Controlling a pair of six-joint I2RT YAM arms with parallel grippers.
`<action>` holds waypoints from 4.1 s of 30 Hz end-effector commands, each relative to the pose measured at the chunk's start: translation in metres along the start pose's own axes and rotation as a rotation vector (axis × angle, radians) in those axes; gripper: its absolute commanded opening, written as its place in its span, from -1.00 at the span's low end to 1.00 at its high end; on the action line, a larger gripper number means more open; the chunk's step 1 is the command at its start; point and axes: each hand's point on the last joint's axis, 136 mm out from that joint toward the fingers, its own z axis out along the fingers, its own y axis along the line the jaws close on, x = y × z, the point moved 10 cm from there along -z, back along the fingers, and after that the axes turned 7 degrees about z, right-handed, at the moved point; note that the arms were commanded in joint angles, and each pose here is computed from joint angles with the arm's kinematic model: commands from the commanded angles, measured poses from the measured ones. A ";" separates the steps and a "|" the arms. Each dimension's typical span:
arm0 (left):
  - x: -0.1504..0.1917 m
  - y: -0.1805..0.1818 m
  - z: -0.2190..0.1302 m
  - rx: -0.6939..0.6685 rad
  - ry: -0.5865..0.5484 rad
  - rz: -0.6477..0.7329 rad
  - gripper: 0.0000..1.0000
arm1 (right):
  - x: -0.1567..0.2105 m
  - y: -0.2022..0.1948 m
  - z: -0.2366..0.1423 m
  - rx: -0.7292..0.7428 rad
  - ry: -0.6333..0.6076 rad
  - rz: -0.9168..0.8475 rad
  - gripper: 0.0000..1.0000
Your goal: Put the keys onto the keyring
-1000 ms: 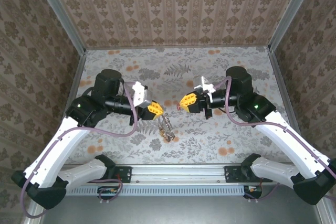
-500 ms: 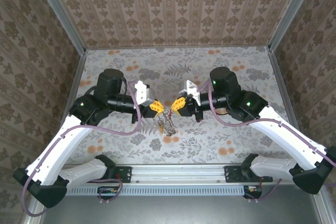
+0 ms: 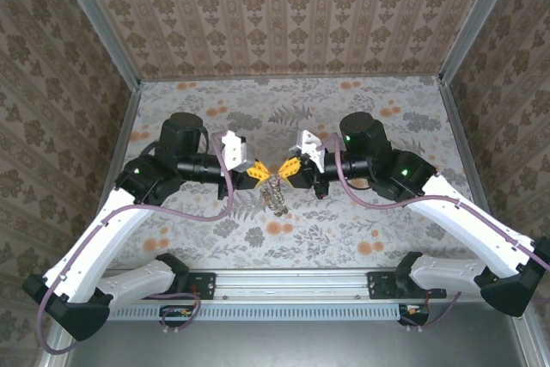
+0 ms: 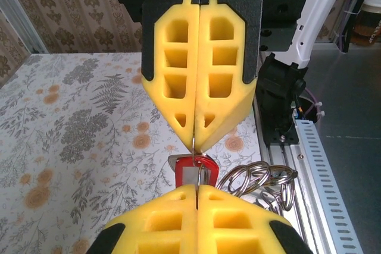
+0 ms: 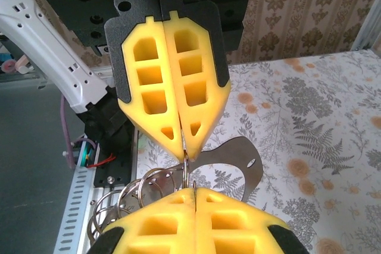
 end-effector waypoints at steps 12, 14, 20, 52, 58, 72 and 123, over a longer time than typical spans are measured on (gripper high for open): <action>-0.002 -0.002 -0.004 -0.036 -0.032 0.024 -1.00 | 0.000 0.007 -0.004 0.055 -0.045 -0.004 -1.00; -0.002 -0.002 -0.004 -0.039 -0.035 0.024 -1.00 | 0.001 0.007 -0.001 0.050 -0.039 0.001 -1.00; -0.002 -0.002 -0.004 -0.038 -0.036 0.024 -1.00 | 0.001 0.004 0.003 0.056 -0.038 0.011 -1.00; 0.000 -0.002 -0.005 -0.057 -0.029 0.023 -1.00 | 0.008 0.012 0.003 0.090 -0.007 0.036 -1.00; -0.001 -0.002 -0.005 -0.056 -0.032 0.024 -1.00 | 0.009 0.010 0.003 0.118 -0.017 0.038 -1.00; -0.001 -0.003 -0.006 -0.059 -0.032 0.026 -1.00 | 0.006 0.011 -0.001 0.155 -0.065 0.030 -1.00; 0.000 -0.001 -0.007 -0.067 -0.043 0.022 -1.00 | 0.011 0.024 0.003 0.205 -0.107 0.053 -1.00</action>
